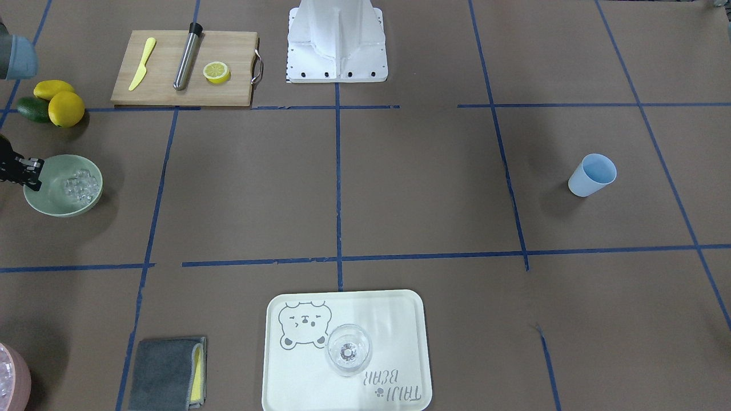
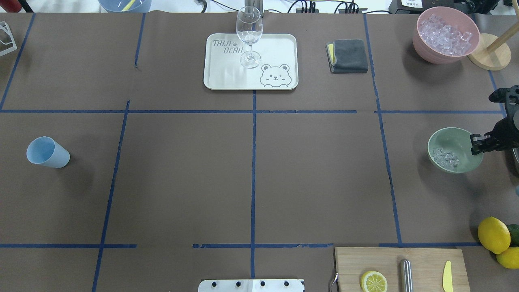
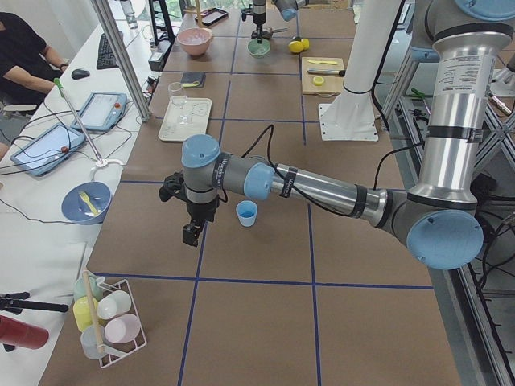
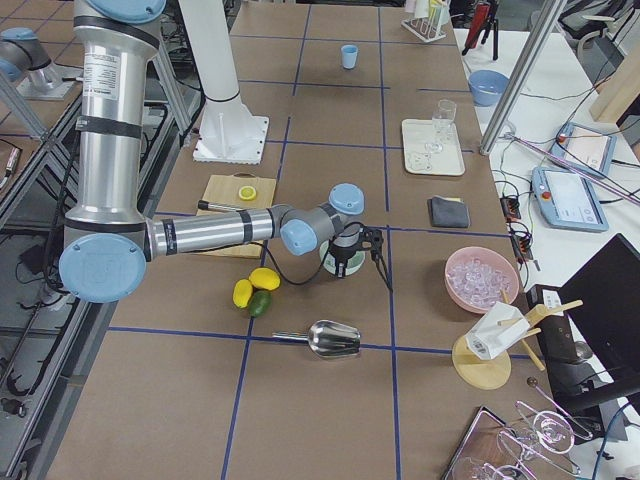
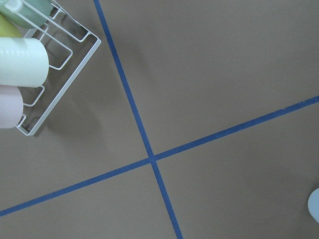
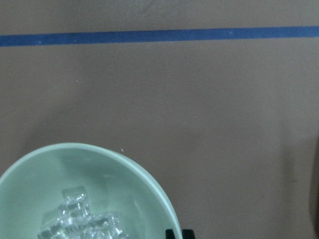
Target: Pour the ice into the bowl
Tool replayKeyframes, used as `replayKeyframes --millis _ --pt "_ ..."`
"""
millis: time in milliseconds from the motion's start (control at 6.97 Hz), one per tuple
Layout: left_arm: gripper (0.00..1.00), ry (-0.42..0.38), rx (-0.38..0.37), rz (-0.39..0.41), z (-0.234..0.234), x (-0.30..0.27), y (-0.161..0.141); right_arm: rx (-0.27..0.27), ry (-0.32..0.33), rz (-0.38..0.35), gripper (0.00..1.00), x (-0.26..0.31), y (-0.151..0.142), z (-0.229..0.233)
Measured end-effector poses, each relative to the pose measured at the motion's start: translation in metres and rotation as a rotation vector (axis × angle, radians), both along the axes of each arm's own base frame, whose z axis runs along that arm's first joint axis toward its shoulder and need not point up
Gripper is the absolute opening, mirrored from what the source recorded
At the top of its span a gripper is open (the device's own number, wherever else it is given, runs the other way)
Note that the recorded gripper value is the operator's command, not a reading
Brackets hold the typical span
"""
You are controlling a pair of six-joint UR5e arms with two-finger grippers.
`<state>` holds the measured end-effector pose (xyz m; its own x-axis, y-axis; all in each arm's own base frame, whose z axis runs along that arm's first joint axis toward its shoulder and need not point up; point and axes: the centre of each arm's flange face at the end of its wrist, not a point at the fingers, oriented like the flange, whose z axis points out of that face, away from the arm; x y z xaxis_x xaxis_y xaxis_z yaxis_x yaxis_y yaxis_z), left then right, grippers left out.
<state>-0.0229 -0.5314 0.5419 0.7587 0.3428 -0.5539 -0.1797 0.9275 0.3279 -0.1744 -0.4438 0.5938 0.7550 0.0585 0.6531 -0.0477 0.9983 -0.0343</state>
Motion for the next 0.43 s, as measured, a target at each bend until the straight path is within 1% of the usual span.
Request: replayKeyframes --millis 143,287,430 --pt "1.00 -0.001 -0.001 0.000 0.001 0.000 0.000 0.000 0.005 0.001 1.00 0.001 0.000 0.002" --pt "1.00 -0.001 -0.001 0.000 0.001 0.000 0.000 0.012 0.005 0.004 1.00 0.003 -0.002 -0.002" --pt "1.00 -0.001 -0.001 0.000 0.001 0.000 0.000 0.046 0.005 -0.001 1.00 0.014 -0.006 -0.007"
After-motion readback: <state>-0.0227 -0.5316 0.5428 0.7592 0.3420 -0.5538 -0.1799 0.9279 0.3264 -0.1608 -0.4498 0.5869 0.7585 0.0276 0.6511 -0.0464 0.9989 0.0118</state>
